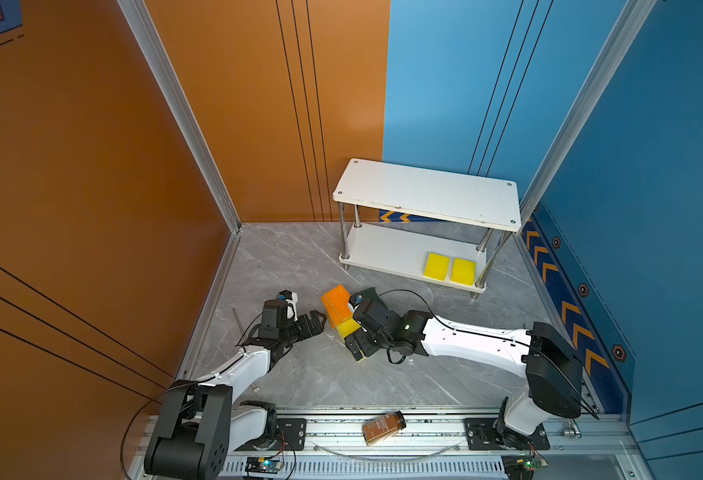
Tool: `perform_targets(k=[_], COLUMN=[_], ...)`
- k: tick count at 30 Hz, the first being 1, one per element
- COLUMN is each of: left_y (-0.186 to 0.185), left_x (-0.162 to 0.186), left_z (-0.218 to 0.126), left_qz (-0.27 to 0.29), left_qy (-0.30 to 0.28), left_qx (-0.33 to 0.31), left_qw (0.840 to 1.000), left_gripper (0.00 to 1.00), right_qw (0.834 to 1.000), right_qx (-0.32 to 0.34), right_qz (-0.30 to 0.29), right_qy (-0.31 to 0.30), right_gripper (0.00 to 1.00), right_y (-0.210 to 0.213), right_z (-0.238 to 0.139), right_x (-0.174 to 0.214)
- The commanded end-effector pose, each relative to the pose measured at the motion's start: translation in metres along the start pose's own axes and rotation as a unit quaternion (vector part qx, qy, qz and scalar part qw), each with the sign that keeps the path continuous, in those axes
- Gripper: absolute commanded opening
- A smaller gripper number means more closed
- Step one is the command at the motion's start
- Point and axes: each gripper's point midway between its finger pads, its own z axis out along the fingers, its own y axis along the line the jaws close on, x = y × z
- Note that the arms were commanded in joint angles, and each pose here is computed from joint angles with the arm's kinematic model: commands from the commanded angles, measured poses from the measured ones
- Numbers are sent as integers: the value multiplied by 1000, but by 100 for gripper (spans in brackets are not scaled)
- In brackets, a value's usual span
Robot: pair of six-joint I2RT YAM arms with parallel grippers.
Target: Place and organize the cleaning sponges onto the shelf
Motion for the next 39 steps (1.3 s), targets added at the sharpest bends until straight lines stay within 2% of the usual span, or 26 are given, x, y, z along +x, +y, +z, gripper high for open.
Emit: perform_targets(k=[1, 5, 8, 13, 25, 39], left_y=[0, -1, -4, 3, 5, 10], left_x=[3, 3, 2, -1, -6, -7], left_z=[-4, -7, -8, -8, -18, -27], left_qz=[-1, -8, -31, -60, -57, -59], left_qy=[0, 4, 16, 12, 1, -21], left_qx=[2, 10, 36, 39, 34, 27], left_qw=[1000, 1000, 999, 997, 998, 998], left_gripper=[98, 98, 98, 98, 98, 98], right_qw=[1000, 1000, 1000, 1000, 999, 998], right_qx=[2, 8, 16, 20, 43, 50], right_qz=[14, 24, 18, 7, 9, 16], right_qy=[-6, -1, 1, -1, 21, 21], right_gripper=[100, 100, 100, 100, 100, 95], right_y=[-7, -18, -21, -17, -18, -28], right_z=[1, 4, 7, 20, 61, 67], right_x=[-15, -28, -39, -60, -76, -81])
